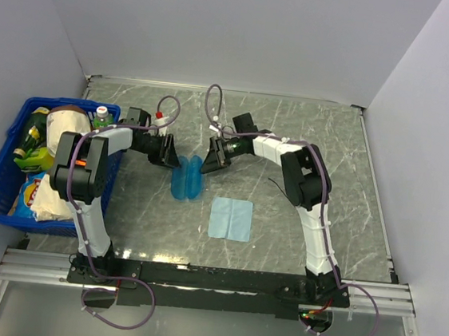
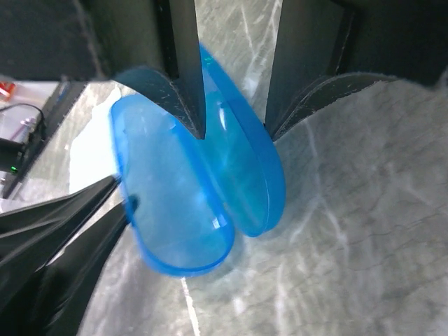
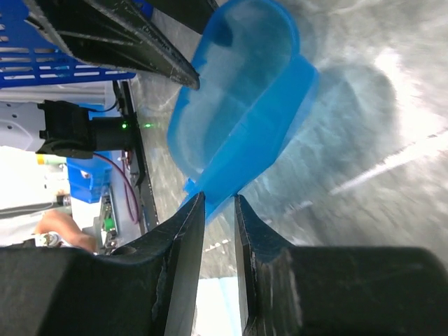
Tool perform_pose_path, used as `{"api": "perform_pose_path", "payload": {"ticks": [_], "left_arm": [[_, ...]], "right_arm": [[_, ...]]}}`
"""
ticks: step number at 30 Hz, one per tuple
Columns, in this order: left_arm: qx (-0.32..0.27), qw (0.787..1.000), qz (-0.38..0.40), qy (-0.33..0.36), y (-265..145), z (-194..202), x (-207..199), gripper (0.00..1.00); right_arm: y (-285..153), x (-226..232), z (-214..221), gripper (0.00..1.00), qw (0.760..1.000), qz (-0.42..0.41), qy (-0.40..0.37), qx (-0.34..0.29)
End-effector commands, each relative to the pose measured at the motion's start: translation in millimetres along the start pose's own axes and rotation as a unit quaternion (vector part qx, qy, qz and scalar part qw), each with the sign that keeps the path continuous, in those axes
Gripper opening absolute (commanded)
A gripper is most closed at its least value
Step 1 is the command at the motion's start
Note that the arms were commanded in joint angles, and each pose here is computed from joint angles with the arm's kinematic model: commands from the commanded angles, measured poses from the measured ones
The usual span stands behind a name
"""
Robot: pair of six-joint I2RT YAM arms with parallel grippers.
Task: Organize the sunglasses
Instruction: Close the opened sunglasses case at the center of the board.
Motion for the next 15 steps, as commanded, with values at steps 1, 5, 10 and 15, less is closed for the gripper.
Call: {"api": "perform_pose_path", "payload": {"ticks": [1, 5, 10, 15], "left_arm": [[0.030, 0.998, 0.053, -0.032, 0, 15, 0, 0.44], [0.035, 0.997, 0.061, -0.033, 0, 16, -3, 0.45], [0.043, 0.996, 0.068, -0.024, 1, 20, -12, 0.45], [0.042, 0.996, 0.080, -0.006, -4, 18, -27, 0.43]], "right_arm": [[21, 15, -12, 0.30, 0.999, -0.005, -0.043, -0.001], [29, 20, -17, 0.30, 0.999, -0.004, -0.046, -0.001], [34, 26, -25, 0.31, 0.999, -0.002, -0.051, -0.005], [37, 25, -24, 0.32, 0.999, 0.001, -0.049, -0.003]]}}
Point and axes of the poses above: each gripper's point midway between its finger pads, its own y axis out along the fingers, its own x axis along the line the jaws close on, z = x × y, the point moved 4 cm from there along -y, back along the fingers, and after that the axes turned 12 degrees about -y, right-handed, at the moved point
